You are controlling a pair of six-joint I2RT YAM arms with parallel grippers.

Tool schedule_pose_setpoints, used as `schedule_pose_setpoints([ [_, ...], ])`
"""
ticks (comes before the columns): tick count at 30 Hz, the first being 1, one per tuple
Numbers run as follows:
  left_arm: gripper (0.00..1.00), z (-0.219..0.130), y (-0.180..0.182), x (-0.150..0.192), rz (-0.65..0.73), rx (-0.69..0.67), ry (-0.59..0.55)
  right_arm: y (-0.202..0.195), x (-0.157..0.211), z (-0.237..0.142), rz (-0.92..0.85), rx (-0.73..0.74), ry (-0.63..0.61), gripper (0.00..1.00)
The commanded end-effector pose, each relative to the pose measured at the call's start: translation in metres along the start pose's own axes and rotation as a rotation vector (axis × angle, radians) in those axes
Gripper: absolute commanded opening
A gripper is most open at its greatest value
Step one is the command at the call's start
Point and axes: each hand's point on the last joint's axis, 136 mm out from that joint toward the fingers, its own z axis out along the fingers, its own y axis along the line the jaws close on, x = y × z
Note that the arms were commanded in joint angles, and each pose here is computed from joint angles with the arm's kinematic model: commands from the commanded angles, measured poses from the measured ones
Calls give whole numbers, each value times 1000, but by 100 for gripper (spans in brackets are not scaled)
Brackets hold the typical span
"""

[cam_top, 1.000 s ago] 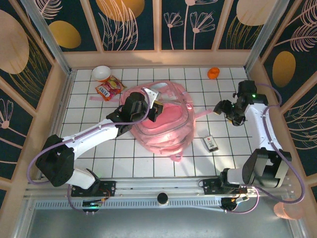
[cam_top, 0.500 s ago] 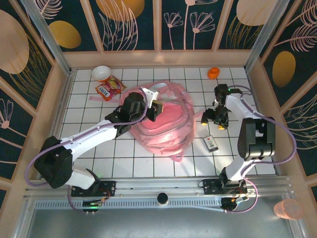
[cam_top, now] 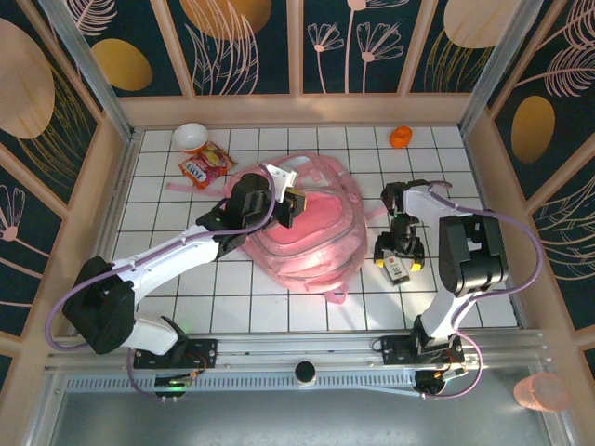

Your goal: Pack the student bag

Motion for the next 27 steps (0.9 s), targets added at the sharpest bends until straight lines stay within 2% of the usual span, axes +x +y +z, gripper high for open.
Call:
schedule_pose_setpoints([
  [1,0,-9,-16,-40,-16,62,-138,2,4,8,35,8,35,80],
  [4,0,-10,-15,-40,-17,59,-137,7,-2,12,40,-13,23,80],
  [9,0,-11,-15,-41,-15,55,-140,-12,-17,11,160,35,-23,80],
  [15,0,-8,-15,-39,-12,58,-132,-20,-34,-9,240,-44,-109,80],
  [21,0,-7,-16,-38,-18,65,-129,-15,-17,-11,260,-152,-95,80],
  [27,0,-5,-18,-35,-26,78,-118,-18,10,15,298,-162,1,80],
])
